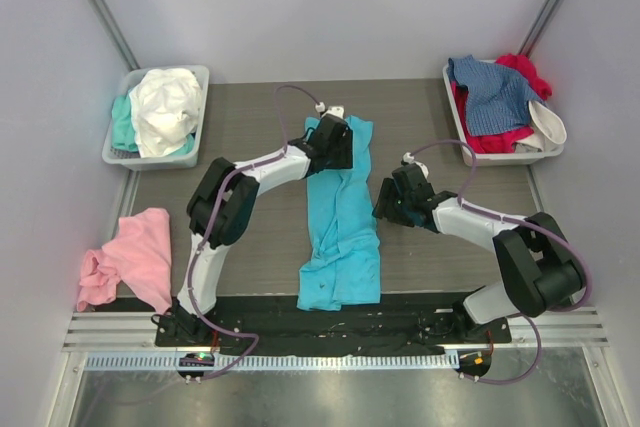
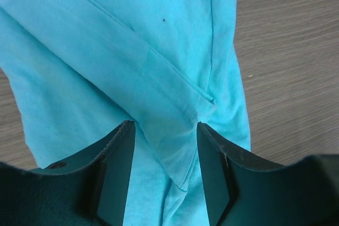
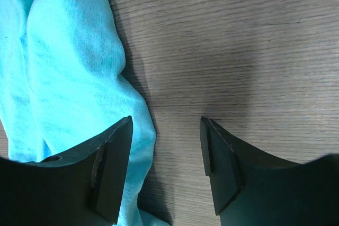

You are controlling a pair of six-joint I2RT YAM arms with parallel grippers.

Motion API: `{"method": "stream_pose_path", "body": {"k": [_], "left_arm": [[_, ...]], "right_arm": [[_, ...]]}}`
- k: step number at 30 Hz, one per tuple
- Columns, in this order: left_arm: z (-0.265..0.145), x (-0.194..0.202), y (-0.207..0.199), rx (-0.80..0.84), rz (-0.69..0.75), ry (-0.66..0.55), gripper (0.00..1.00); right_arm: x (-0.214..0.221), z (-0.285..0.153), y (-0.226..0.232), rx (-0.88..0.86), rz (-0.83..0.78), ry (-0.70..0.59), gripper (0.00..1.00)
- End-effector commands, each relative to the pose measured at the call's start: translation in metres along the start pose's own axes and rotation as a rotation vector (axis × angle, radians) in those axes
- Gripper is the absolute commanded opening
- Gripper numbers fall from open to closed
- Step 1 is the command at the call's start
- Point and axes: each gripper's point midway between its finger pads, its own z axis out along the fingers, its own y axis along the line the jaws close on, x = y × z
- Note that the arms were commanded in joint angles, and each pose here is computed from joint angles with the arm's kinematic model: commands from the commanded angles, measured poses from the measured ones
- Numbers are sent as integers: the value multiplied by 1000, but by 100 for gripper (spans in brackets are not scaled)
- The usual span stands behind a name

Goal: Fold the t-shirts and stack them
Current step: Fold the tshirt

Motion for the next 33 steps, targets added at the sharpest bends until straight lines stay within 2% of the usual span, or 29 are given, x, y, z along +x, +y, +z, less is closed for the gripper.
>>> {"method": "stream_pose_path", "body": {"k": [1,15,18,22,25,33], "left_arm": [[-4,-35,-12,55,-1,-79,54],[14,-24,-14,80,-19,-45,44],[16,-21,-13,77,-17,-40,37],[16,-20,-10,70,-18,-34,14],[12,-23,-7,64,-17,-39,6],[-5,-32,3,38,-8,-64,5]], "right_arm": [[-5,-3,3,-16,11,-24,61],[-1,-1,1,-9,6,-13,61],[0,0,0,-7,8,-10,61],[0,0,-1,-4,4,-10,61],[0,0,-2,-1,4,-10,61],[3,3,-3,0,7,-1,61]]}}
